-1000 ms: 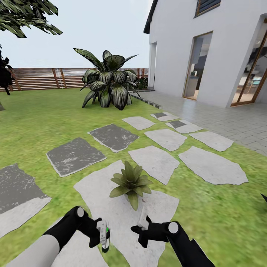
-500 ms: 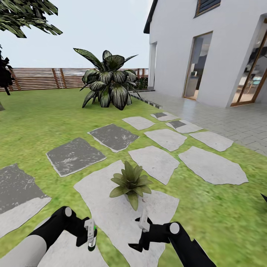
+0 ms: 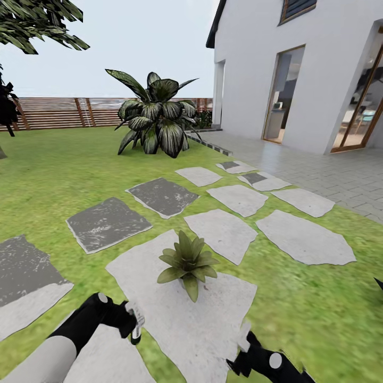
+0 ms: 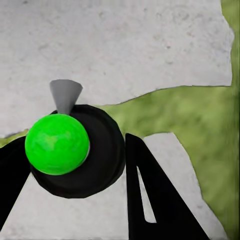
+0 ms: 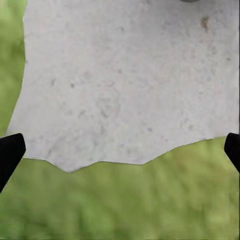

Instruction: Pick up the pesticide atomizer in the garden and spray insectifuge to fully cover both potted plants in the garden.

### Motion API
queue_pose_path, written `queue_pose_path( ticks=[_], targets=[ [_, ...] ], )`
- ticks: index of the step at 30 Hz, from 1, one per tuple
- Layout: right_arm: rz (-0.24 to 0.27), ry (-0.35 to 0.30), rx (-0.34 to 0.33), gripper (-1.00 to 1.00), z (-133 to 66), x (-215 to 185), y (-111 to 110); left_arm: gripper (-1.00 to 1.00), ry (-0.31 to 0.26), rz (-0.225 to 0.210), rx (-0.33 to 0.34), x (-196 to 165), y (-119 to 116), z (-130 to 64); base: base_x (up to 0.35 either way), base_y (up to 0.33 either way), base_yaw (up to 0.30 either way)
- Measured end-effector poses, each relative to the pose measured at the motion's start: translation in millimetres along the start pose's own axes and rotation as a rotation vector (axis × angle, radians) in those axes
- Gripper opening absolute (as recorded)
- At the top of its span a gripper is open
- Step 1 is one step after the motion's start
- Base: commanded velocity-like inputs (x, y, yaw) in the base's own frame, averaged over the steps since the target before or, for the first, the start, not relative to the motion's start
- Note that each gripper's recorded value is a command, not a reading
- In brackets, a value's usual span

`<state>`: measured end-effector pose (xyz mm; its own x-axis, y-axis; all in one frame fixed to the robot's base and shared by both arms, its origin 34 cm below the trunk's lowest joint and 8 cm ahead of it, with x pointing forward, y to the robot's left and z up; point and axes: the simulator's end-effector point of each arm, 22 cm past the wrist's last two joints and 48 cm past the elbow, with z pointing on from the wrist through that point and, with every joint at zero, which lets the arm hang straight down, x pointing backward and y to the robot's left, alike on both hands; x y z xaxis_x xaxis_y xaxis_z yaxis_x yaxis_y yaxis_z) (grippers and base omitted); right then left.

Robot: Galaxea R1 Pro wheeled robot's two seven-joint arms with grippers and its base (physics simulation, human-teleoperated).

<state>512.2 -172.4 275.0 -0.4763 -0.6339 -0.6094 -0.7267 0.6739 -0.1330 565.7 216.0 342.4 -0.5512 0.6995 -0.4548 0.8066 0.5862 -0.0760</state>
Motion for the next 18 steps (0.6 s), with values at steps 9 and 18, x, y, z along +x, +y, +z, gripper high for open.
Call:
queue_pose_path(
  ticks=[9,18],
  targets=[
    [0.196,0.126,0.273,1.0,-0.4,61.8,-14.8,-1.0,0.084,-0.152,0.018,-1.2,-12.7,5.2,0.0,0.0,0.0],
    [0.519,0.231,0.563,1.0,-29.8,119.1,-42.2,-1.0,0.158,-0.284,0.029,-11.0,-20.1,3.2,0.0,0.0,0.0]
  ],
)
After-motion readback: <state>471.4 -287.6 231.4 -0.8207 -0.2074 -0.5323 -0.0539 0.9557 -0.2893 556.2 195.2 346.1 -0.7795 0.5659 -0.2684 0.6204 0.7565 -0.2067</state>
